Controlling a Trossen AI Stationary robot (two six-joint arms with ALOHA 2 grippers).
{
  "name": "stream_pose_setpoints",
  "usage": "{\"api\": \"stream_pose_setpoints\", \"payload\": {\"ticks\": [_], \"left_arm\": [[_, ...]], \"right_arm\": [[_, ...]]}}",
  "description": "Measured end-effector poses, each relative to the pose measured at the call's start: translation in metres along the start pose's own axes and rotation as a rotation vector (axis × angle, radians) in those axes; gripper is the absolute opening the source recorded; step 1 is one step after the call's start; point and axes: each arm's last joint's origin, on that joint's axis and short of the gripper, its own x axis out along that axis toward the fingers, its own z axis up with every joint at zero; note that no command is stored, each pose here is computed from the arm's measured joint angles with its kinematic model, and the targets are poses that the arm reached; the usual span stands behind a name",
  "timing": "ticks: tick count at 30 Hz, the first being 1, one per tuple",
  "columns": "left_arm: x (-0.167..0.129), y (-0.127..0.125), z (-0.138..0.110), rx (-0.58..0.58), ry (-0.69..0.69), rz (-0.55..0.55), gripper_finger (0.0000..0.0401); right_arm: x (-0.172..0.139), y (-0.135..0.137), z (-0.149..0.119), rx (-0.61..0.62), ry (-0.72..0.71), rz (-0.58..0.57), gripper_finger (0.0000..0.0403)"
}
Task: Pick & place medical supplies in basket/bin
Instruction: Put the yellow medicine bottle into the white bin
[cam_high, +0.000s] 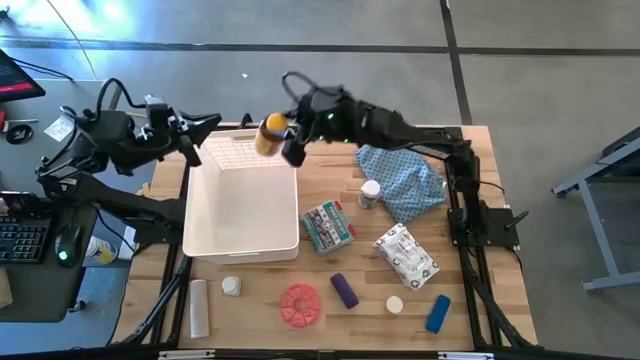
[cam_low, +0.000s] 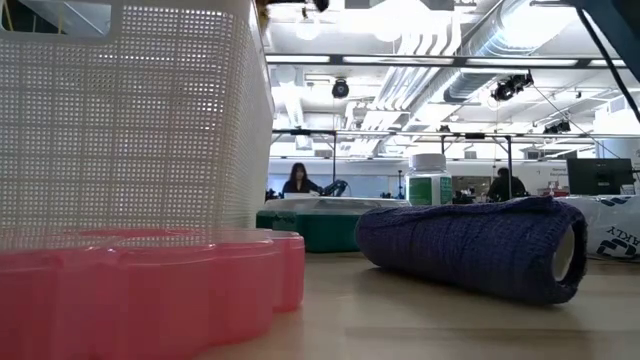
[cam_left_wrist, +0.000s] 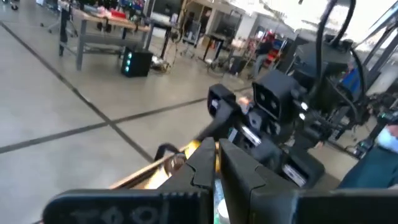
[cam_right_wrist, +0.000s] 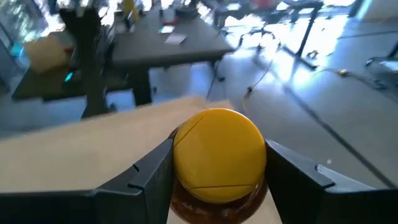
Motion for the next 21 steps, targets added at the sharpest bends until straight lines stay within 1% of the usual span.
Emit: {"api": "stream_pose_setpoints", "payload": {"ticks": [3,8,10,13,16,21], "left_arm": [[0.000,0.002,-0.005,-0.014,0.046,0.009,0.0058],[0.006,0.003,-0.019,-0.016,0.163,0.076,0.0058],[0.010,0.003,-0.025,-0.010,0.210,0.104,0.0058],[0.019,0.000,-0.033,0.004,0.270,0.135,0.0058],[0.028,-0.006,-0.039,0.014,0.321,0.124,0.0058],[0.038,-0.013,-0.046,0.015,0.391,0.078,0.0058]], "right_arm": [[0.017,0.010,-0.016,-0.053,0.055,0.042,0.0208],[0.039,0.022,-0.034,-0.143,0.103,0.068,0.0208],[0.048,0.025,-0.042,-0.165,0.120,0.081,0.0208],[0.067,0.028,-0.060,-0.176,0.173,0.124,0.0208],[0.083,0.030,-0.077,-0.186,0.223,0.142,0.0208],[0.098,0.032,-0.093,-0.185,0.257,0.176,0.0208]]}}
